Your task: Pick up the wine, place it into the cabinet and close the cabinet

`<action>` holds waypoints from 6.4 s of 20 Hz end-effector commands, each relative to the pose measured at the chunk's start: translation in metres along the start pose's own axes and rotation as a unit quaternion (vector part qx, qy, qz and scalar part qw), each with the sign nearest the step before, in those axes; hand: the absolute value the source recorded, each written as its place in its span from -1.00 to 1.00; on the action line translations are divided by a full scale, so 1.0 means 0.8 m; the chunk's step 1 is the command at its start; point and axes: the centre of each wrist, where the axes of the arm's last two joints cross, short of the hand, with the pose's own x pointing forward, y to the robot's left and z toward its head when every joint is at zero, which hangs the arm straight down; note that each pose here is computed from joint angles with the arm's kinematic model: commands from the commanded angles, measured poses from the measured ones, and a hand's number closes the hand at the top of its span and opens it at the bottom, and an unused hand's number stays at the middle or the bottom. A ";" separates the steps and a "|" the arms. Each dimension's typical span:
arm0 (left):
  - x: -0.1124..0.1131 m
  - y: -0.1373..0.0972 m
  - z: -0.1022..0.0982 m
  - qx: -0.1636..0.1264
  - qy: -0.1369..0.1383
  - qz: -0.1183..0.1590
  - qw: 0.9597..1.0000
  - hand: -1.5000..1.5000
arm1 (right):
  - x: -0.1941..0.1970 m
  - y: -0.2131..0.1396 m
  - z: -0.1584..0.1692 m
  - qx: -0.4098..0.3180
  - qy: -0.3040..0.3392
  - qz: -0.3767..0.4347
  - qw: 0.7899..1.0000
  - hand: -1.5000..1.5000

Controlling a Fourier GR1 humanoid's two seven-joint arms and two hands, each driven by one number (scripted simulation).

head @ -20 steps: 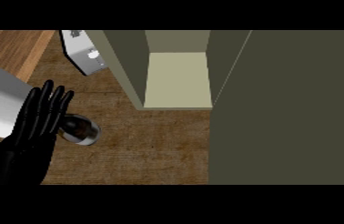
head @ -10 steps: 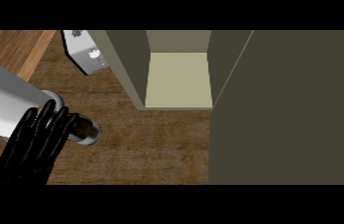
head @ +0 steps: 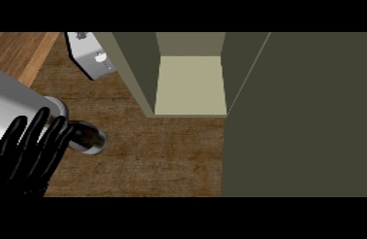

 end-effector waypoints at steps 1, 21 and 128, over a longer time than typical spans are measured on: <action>0.036 -0.018 0.007 0.008 -0.024 0.011 1.000 -1.00 | 0.031 0.008 0.019 0.006 -0.012 -0.002 1.000 -1.00; 0.051 0.073 0.009 0.077 -0.010 -0.032 0.996 -1.00 | 0.047 0.006 -0.009 -0.008 -0.020 0.019 1.000 -1.00; -0.293 0.210 0.000 0.057 0.079 -0.059 0.994 1.00 | 0.070 0.012 -0.005 0.004 -0.022 0.012 1.000 -1.00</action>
